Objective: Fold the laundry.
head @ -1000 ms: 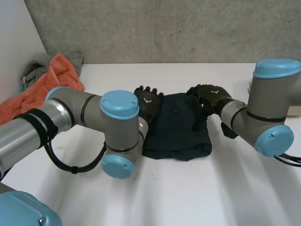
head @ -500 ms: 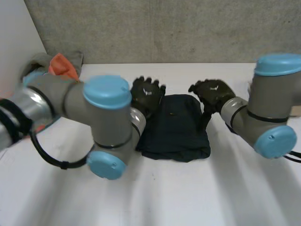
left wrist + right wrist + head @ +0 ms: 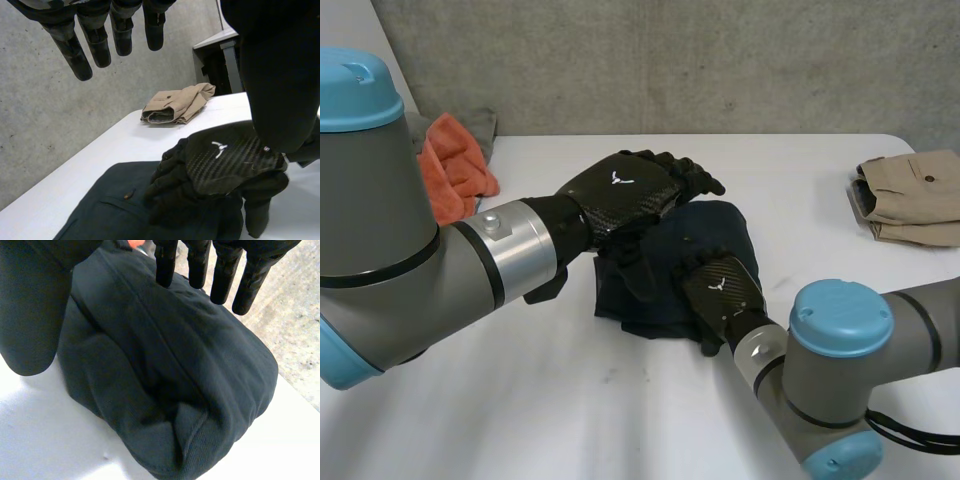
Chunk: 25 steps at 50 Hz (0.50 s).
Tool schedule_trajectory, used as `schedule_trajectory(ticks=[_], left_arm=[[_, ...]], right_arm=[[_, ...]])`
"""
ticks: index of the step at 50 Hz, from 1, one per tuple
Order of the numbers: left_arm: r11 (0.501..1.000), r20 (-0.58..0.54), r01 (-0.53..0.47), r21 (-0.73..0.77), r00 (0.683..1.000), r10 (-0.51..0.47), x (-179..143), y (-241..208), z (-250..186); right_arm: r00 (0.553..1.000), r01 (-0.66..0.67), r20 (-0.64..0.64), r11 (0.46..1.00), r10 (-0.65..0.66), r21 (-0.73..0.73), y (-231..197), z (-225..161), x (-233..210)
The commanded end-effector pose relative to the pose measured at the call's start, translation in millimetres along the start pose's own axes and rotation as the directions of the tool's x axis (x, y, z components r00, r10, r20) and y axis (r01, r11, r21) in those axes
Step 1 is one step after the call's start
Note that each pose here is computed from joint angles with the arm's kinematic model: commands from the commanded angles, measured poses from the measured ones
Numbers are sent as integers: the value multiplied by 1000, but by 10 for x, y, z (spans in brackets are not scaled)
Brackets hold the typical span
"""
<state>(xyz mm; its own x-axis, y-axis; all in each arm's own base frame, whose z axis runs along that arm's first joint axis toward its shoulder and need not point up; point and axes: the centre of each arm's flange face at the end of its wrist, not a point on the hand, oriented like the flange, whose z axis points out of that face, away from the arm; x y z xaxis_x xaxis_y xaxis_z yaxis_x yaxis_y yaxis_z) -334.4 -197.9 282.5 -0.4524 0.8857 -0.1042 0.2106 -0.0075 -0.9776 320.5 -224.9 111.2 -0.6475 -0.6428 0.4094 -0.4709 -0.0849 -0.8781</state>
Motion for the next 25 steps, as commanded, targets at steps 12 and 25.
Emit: schedule_trajectory(ticks=[12, 25], left_arm=[[1000, 12, -3, 4, 1000, 3, -11, 2, 14], [1000, 9, 3, -6, 1000, -3, 12, 63, 7]], right_arm=[[994, 38, -111, 992, -25, 119, -149, 522, 184], [992, 31, -122, 990, -14, 135, -127, 744, 214]])
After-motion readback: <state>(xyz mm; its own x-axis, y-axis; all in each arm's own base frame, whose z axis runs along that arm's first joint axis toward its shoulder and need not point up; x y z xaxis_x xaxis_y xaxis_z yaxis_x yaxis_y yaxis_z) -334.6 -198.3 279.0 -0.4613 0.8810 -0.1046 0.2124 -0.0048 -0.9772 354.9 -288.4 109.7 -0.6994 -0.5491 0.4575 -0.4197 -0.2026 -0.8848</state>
